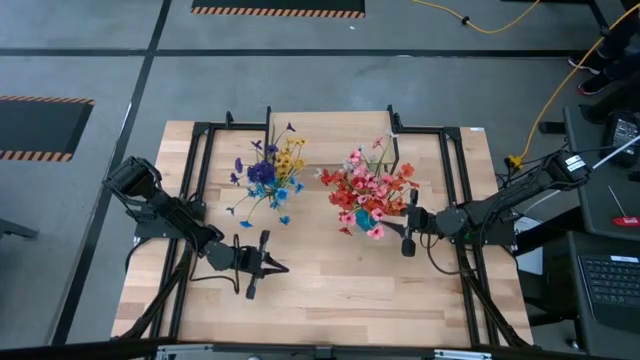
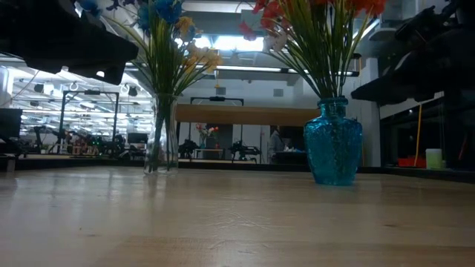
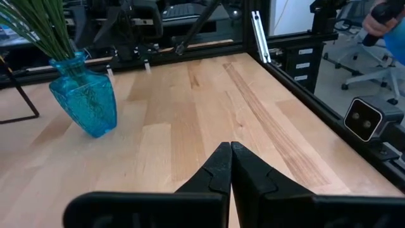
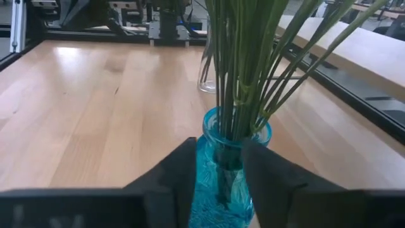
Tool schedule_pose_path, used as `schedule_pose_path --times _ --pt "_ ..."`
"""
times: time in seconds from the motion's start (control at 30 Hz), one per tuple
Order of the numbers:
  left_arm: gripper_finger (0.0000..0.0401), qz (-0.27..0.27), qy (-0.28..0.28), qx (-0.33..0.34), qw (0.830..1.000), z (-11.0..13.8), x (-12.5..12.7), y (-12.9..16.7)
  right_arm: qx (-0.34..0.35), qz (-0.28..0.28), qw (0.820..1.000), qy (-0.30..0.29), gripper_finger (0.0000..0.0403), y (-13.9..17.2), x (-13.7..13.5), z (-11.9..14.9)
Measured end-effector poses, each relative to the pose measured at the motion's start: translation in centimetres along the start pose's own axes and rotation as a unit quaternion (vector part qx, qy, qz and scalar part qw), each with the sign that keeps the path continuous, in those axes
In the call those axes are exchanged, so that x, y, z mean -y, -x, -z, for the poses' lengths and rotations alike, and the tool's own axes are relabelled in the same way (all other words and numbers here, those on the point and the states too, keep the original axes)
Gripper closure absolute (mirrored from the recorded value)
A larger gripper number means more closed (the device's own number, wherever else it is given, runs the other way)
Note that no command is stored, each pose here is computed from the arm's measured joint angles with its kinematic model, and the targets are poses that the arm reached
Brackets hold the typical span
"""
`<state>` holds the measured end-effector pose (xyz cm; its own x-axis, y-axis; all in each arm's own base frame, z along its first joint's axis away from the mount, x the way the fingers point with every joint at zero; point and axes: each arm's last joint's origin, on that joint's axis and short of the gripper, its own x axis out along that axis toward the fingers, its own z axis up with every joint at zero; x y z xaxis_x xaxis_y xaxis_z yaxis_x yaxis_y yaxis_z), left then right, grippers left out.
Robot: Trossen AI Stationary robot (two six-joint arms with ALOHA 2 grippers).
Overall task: Pick and place flowers into a vace then onto a shelf
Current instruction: Put the blue vase on the shelf
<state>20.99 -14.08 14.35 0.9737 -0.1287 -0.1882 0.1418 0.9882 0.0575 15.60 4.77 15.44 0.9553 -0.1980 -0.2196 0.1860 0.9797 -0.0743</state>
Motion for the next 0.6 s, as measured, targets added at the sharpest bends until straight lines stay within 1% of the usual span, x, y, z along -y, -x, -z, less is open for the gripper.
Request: schedule_pose_path --times 0.07,0.13,0.23,0.3,0.37,0.6 --pt "0.04 -0.001 0.0 0.0 1.0 0.0 0.0 0.0 0.0 0.0 1.0 0.001 0.0295 0.0 0.0 0.0" --pt "0.04 -0.001 0.0 0.0 1.0 0.0 -0.01 0.0 0.0 0.0 1.0 0.0 0.0308 0.0 0.0 0.0" --pt "0.0398 -0.003 0.0 0.0 1.0 0.0 -0.02 0.0 0.0 -0.002 1.0 -0.002 0.0304 0.0 -0.01 0.0" --pt "0.0399 -0.009 0.0 0.001 1.0 0.0 -0.05 0.0 0.0 -0.005 1.0 -0.005 0.0288 0.0 -0.03 0.0" --pt "0.04 -0.015 0.0 0.001 1.0 -0.01 -0.09 0.0 0.0 -0.005 1.0 -0.006 0.0263 0.0 -0.03 0.0" --pt "0.0399 -0.015 0.0 0.001 1.0 -0.01 -0.08 0.0 -0.001 -0.004 1.0 -0.014 0.0152 0.0 -0.02 0.01"
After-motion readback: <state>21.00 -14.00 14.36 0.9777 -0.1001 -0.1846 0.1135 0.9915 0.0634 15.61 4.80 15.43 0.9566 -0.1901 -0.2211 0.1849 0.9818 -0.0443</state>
